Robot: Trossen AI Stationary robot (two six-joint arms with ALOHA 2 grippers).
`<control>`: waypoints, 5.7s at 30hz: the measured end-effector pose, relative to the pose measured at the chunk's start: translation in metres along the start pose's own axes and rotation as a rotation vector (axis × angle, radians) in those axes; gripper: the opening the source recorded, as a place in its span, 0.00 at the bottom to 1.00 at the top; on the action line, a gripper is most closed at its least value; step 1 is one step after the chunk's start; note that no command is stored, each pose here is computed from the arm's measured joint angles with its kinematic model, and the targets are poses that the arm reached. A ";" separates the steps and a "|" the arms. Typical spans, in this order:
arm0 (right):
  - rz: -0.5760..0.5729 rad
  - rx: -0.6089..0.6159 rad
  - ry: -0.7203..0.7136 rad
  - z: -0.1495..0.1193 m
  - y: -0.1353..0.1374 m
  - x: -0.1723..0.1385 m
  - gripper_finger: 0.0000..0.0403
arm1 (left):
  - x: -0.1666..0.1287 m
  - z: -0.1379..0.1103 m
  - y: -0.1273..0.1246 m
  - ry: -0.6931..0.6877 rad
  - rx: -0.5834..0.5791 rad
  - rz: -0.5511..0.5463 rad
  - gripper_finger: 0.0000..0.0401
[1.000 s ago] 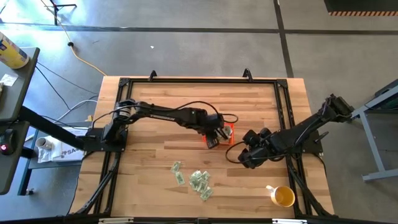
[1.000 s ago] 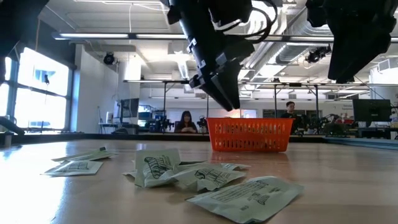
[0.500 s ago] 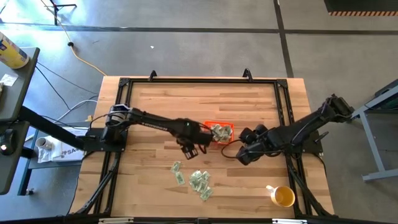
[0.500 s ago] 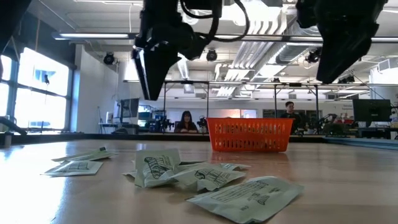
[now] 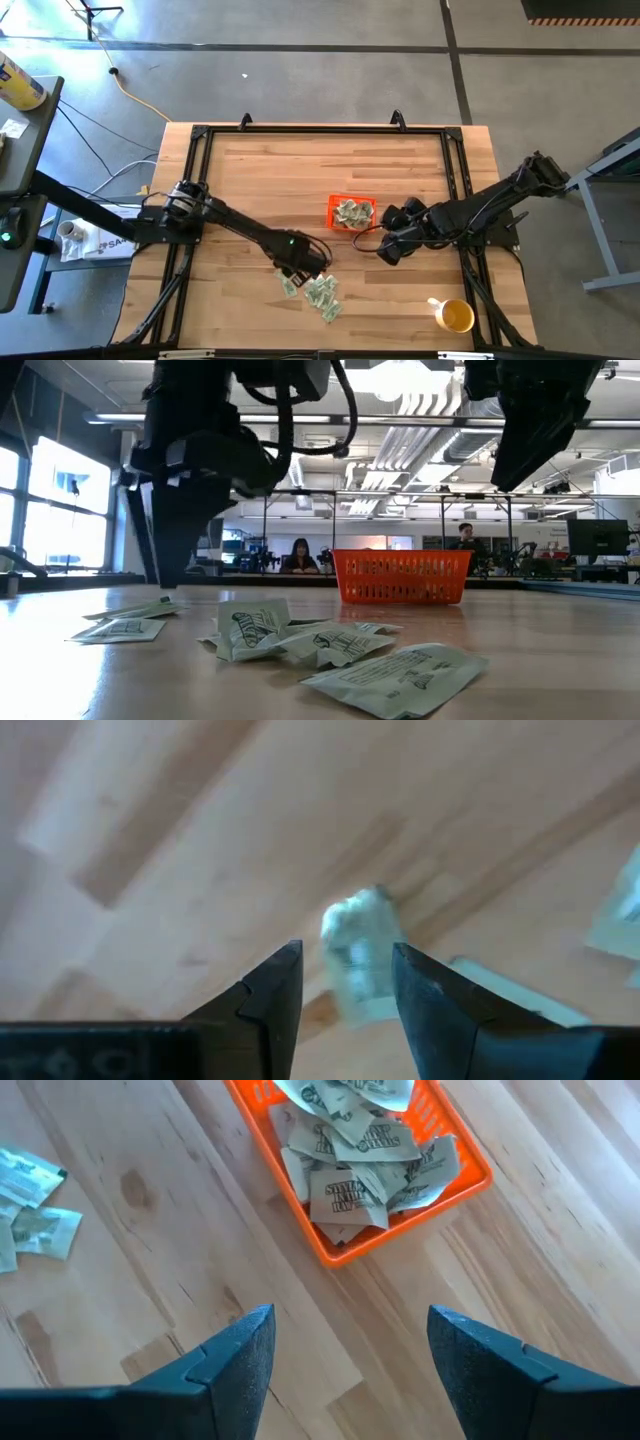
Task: Pick and place Stevia / Truvia into bins
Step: Put the white stevia packet into the orange bin
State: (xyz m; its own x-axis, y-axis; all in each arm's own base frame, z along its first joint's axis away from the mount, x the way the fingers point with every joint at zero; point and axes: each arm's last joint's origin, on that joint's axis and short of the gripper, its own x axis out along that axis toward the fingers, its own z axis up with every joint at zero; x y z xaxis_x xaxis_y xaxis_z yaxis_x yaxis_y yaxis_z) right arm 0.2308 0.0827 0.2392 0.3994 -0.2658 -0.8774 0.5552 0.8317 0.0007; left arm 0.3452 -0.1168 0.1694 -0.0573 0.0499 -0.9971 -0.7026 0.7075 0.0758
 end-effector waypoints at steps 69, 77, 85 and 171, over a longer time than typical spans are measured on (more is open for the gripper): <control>-0.168 0.072 0.029 -0.039 -0.001 -0.018 0.63 | -0.020 0.169 0.021 -0.438 0.398 -0.204 0.30; -0.172 0.070 0.018 -0.038 -0.002 -0.018 0.63 | -0.031 0.169 0.022 -0.451 0.385 -0.215 0.39; -0.174 0.069 0.015 -0.038 -0.002 -0.018 0.63 | -0.049 0.172 0.017 -0.498 0.386 -0.251 0.45; -0.003 -0.114 -0.017 -0.004 0.025 0.026 0.63 | 0.024 -0.056 0.024 -0.510 1.138 -0.400 0.70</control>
State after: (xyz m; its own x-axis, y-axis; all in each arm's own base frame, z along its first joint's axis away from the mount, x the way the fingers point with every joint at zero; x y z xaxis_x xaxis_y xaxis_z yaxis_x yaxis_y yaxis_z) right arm 0.2518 0.0983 0.2145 0.4103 -0.2758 -0.8692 0.4703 0.8806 -0.0573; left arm 0.2870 -0.1381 0.1478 0.4641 -0.2194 -0.8582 0.3949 0.9185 -0.0212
